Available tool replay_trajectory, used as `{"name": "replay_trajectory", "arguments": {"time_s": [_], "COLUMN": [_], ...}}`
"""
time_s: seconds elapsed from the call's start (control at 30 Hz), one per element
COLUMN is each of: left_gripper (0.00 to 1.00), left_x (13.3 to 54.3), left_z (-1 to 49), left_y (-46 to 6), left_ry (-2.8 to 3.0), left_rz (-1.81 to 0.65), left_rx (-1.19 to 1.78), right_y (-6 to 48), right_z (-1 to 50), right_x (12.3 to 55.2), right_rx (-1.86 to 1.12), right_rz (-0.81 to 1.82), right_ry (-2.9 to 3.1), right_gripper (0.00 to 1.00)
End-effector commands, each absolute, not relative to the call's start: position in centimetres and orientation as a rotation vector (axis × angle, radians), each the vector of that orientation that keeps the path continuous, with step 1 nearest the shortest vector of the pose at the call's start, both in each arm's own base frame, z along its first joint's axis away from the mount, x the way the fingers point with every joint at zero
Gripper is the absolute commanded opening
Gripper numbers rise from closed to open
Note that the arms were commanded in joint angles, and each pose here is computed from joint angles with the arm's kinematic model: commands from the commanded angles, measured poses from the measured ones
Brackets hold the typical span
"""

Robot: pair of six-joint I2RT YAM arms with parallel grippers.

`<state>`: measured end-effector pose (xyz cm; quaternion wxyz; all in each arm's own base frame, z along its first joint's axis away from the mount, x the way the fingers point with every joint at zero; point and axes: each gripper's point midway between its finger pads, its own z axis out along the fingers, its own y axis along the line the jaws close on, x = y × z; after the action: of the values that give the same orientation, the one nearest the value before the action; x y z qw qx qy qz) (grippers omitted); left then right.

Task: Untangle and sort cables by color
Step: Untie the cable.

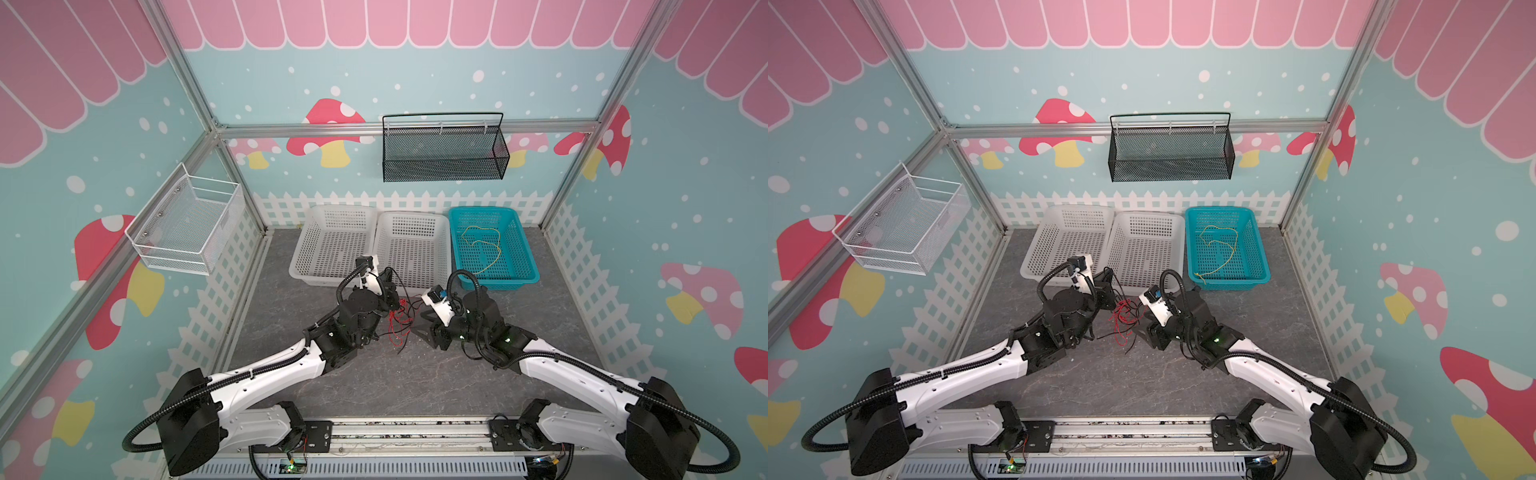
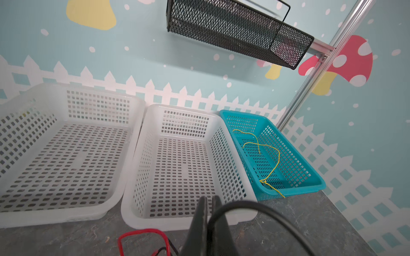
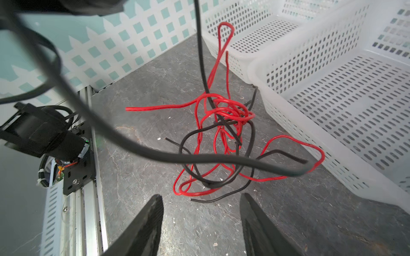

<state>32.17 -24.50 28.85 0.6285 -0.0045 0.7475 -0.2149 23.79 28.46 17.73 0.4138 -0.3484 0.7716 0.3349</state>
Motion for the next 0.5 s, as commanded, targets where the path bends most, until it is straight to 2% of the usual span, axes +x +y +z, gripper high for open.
{"name": "replay_trajectory", "arguments": {"time_s": [0.0, 0.1, 0.2, 0.27, 0.47], "left_gripper": [0.00, 0.00, 0.00, 0.00, 0.00], "left_x": [31.7, 31.2, 30.9, 30.7, 30.4], "left_z": [30.1, 30.6, 31.0, 31.1, 31.9], "left_y": [-24.9, -25.2, -25.2, -25.1, -24.4], "left_ry": [1.727, 1.724, 1.727, 1.728, 1.709], "left_rz": [-0.575, -0.618, -0.642, -0.646, -0.643], "left_rx": [-0.074, -0.084, -0.086, -0.087, -0.102], "right_y": [28.9, 29.2, 29.5, 29.8, 29.8], "right_z": [18.8, 18.8, 18.2, 17.8, 16.1], "right_x": [25.4, 26.4, 27.3, 27.6, 27.7], "right_rx": [-0.768, -0.727, -0.698, -0.700, -0.704], "right_rz": [0.840, 0.833, 0.818, 0.819, 0.808], "right_ry": [1.893, 1.890, 1.908, 1.918, 1.962], "right_gripper": [0.59, 0.59, 0.54, 0.46, 0.09]}}
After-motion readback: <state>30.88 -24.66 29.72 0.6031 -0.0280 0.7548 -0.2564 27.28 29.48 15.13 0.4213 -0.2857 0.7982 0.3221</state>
